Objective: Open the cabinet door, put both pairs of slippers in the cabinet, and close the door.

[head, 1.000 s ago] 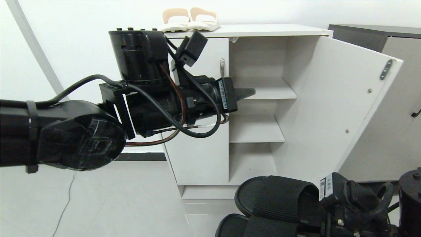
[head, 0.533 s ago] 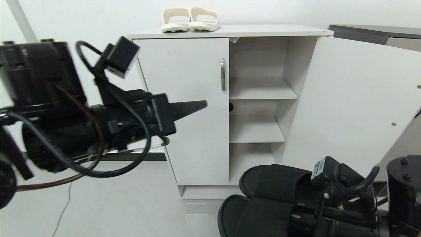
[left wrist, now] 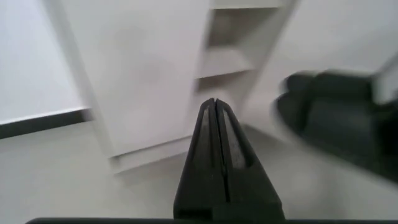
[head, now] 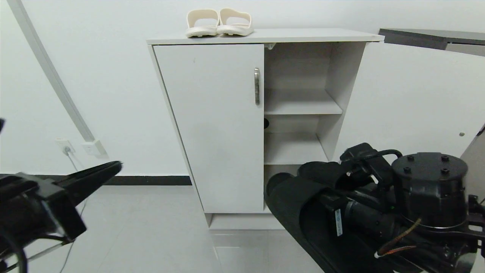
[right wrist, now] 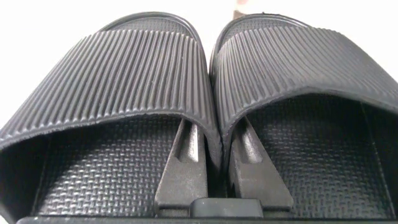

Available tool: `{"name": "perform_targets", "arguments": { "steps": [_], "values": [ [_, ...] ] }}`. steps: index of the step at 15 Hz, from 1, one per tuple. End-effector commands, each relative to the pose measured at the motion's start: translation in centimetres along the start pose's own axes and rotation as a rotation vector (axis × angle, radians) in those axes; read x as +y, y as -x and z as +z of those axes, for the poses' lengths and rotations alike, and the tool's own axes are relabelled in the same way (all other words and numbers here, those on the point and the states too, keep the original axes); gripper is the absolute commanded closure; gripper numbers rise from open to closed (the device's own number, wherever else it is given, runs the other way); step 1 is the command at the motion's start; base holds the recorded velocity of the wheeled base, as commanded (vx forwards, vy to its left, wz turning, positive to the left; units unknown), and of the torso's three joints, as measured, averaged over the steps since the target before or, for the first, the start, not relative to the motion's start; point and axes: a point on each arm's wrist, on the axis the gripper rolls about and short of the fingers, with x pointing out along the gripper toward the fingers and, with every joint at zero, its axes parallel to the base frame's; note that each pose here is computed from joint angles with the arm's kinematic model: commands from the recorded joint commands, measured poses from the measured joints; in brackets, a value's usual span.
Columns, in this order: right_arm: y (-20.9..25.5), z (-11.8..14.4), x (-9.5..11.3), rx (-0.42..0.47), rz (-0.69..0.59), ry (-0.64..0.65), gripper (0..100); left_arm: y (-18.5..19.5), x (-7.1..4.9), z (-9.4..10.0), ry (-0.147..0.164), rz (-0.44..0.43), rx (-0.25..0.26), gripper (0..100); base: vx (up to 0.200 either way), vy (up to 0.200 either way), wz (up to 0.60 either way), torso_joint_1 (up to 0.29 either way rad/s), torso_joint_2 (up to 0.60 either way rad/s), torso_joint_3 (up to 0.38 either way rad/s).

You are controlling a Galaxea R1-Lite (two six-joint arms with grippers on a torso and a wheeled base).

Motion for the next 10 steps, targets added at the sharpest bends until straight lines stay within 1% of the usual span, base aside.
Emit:
{"name": "perform_targets", "arguments": {
  "steps": [1, 2, 3, 4, 5, 7, 8, 9, 10],
  "values": [
    [-1.3, 0.0, 0.2, 0.012, -0.027, -0.004, 100, 5.7, 2.0, -3.0, -0.024, 0.265, -0.09, 100, 0.0, 0.0, 0.0, 0.0, 0.0, 0.0],
    [-1.7, -0.1, 0.0, 0.016, -0.054, -0.006, 100, 7.4, 2.3, -4.6, -0.018, 0.395, -0.097, 100, 0.0, 0.0, 0.0, 0.0, 0.0, 0.0],
    [-1.9, -0.2, -0.2, 0.019, -0.082, -0.004, 100, 8.6, 2.2, -6.0, -0.017, 0.458, -0.104, 100, 0.0, 0.0, 0.0, 0.0, 0.0, 0.0],
    [-1.9, -0.2, -0.3, 0.015, -0.107, -0.003, 100, 9.7, 2.0, -7.5, -0.019, 0.506, -0.122, 100, 0.0, 0.0, 0.0, 0.0, 0.0, 0.0],
    [-1.8, -0.1, -0.3, 0.01, -0.116, -0.002, 100, 10.6, 1.8, -9.5, -0.02, 0.524, -0.129, 100, 0.0, 0.0, 0.0, 0.0, 0.0, 0.0],
    [-1.7, -0.1, -0.3, 0.008, -0.114, 0.0, 100, 11.9, 1.5, -12.8, -0.024, 0.525, -0.147, 100, 0.0, 0.0, 0.0, 0.0, 0.0, 0.0],
    [-1.8, -0.2, -0.3, 0.013, -0.115, 0.002, 100, 12.5, 1.3, -13.9, -0.027, 0.524, -0.14, 100, 0.0, 0.0, 0.0, 0.0, 0.0, 0.0],
    [-1.9, -0.2, -0.3, 0.015, -0.117, 0.003, 100, 12.8, 1.2, -14.6, -0.025, 0.525, -0.124, 100, 0.0, 0.0, 0.0, 0.0, 0.0, 0.0],
    [-1.8, -0.3, -0.2, 0.015, -0.112, 0.006, 100, 12.8, 1.3, -15.1, -0.024, 0.517, -0.121, 100, 0.0, 0.0, 0.0, 0.0, 0.0, 0.0]
  ]
}}
